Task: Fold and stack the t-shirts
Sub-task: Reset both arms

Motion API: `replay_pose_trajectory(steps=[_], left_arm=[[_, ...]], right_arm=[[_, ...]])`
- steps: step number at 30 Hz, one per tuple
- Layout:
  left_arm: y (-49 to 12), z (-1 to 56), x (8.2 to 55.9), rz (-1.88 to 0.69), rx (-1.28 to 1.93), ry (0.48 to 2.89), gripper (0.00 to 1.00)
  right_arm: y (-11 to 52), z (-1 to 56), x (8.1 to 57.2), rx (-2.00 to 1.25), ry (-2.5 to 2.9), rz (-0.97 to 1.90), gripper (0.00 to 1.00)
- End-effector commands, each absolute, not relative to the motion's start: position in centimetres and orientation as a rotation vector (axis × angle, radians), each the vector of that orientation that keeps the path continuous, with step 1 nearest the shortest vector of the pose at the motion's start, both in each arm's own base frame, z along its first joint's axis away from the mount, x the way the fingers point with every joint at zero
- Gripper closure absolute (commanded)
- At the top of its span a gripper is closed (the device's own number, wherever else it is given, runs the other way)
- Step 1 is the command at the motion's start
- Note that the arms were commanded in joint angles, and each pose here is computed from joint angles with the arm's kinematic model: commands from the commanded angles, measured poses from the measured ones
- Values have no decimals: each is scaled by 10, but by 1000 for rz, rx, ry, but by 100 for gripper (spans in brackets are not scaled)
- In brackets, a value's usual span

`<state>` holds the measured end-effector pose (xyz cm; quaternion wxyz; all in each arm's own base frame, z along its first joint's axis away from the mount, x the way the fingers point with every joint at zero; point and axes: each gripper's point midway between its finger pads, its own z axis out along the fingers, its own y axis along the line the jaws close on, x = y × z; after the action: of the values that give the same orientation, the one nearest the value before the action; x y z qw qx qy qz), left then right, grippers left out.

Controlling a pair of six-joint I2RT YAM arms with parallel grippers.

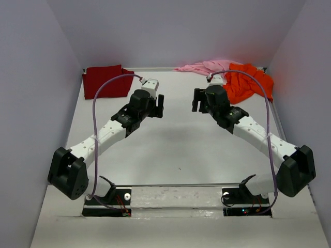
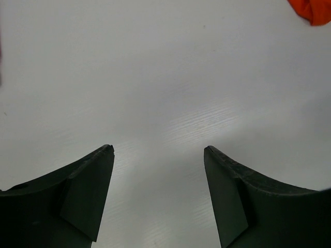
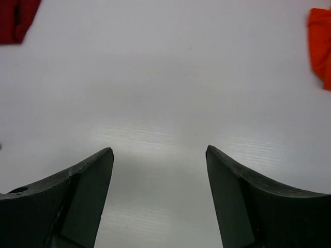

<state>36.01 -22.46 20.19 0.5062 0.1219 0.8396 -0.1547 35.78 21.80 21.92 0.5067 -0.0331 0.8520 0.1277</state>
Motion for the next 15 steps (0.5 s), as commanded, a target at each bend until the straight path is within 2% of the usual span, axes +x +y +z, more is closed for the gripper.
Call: replay_pose_trajectory(steps=[1,8,15], left_arm=[[-205,215,365,-293,271,1945,20],[-214,207,363,-342,289,1983,18],[-217,219,358,-389,289,1949,18]], right_arm=[[153,201,384,52,2048,63,21],[108,126,391,254,2159,14,16],[116,129,383,192,2066,129,18]])
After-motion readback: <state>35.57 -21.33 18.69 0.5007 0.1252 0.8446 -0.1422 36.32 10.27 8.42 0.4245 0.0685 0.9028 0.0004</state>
